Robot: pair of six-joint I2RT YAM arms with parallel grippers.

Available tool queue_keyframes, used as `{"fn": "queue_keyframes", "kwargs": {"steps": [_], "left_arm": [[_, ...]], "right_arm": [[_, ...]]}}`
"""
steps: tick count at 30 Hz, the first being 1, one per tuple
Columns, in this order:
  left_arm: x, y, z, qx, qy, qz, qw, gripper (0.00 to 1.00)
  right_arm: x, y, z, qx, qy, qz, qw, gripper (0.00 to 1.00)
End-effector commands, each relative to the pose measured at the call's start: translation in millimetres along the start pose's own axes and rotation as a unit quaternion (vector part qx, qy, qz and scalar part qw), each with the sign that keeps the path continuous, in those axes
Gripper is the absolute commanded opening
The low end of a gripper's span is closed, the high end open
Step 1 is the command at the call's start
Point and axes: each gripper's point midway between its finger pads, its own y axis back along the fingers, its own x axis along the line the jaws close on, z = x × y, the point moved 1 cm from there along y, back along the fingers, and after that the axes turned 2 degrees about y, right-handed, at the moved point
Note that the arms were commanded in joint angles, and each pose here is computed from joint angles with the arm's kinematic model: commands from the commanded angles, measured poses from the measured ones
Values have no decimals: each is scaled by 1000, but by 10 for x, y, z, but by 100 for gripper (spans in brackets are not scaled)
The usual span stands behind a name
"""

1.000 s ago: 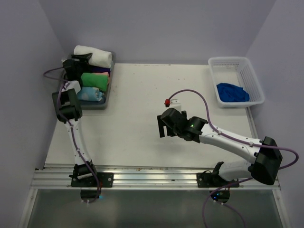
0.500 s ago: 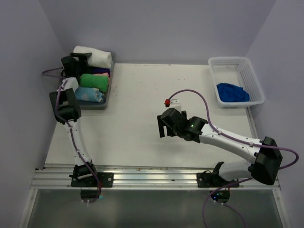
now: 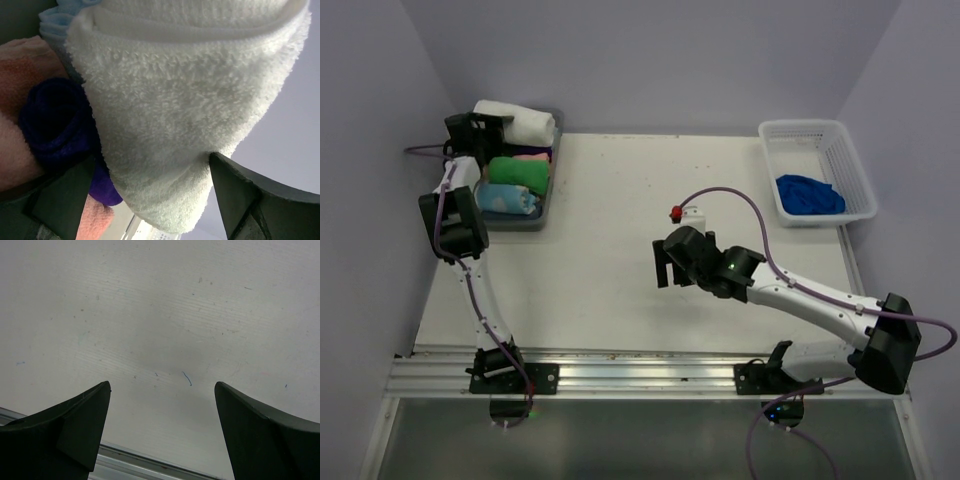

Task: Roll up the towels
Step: Place the rolled towel into the container

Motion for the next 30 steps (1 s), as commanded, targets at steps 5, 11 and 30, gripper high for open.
{"fn": "queue_keyframes", "kwargs": {"steps": [5,11,30], "left_arm": [[-488,409,40,-14,-36,-16,999,100],[-665,530,112,-36,-78,-12,996,99],[-937,736,116,-39,-119,-41,991,94]], "right_arm": [[13,124,117,-30,-29,18,999,88],[1,122,89,-28,-28,19,999,88],[70,45,107,-22,-21,20,999,88]]}}
